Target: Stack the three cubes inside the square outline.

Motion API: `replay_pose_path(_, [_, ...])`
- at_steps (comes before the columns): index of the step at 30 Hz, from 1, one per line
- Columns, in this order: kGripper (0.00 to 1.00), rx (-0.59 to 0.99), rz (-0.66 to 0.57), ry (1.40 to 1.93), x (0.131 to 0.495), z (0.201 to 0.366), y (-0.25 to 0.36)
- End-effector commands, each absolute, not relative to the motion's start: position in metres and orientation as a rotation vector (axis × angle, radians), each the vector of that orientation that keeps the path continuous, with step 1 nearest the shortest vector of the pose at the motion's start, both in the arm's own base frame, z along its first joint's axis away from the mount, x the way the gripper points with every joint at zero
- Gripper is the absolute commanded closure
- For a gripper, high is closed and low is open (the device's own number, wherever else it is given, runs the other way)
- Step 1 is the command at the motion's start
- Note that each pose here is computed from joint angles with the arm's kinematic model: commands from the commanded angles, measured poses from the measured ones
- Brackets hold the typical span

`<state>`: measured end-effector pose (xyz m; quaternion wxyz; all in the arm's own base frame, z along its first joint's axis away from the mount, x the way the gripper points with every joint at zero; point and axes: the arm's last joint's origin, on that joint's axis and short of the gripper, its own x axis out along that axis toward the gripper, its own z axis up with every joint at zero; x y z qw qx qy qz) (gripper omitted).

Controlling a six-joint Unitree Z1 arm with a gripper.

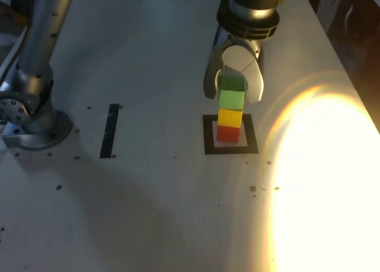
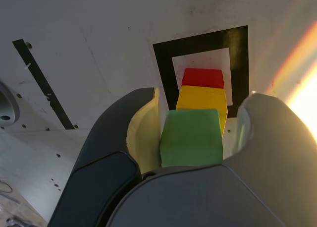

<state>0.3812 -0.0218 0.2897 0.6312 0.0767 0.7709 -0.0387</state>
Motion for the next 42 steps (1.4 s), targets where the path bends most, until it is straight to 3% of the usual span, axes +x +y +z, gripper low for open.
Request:
replay_pose_path(1, [0.10,0.170,-0.088,1.770,0.382,0.288,-0.021])
replay_pose_path(8, [0.01,0.157,-0.078,1.749,0.376,0.299,-0.023])
replay_pose_path(17, [0.01,0.165,-0.058,1.629,0.311,0.363,-0.022])
replay_pose_path(21, [0.01,0.180,-0.045,1.623,0.284,0.372,-0.017])
replay_pose_path(26, [0.01,0.195,-0.051,1.685,0.270,0.358,-0.015])
replay_pose_path(32, [0.01,0.180,-0.075,1.780,0.236,0.327,-0.014])
replay_pose_path(42, [0.01,0.145,-0.100,1.797,0.183,0.278,-0.013])
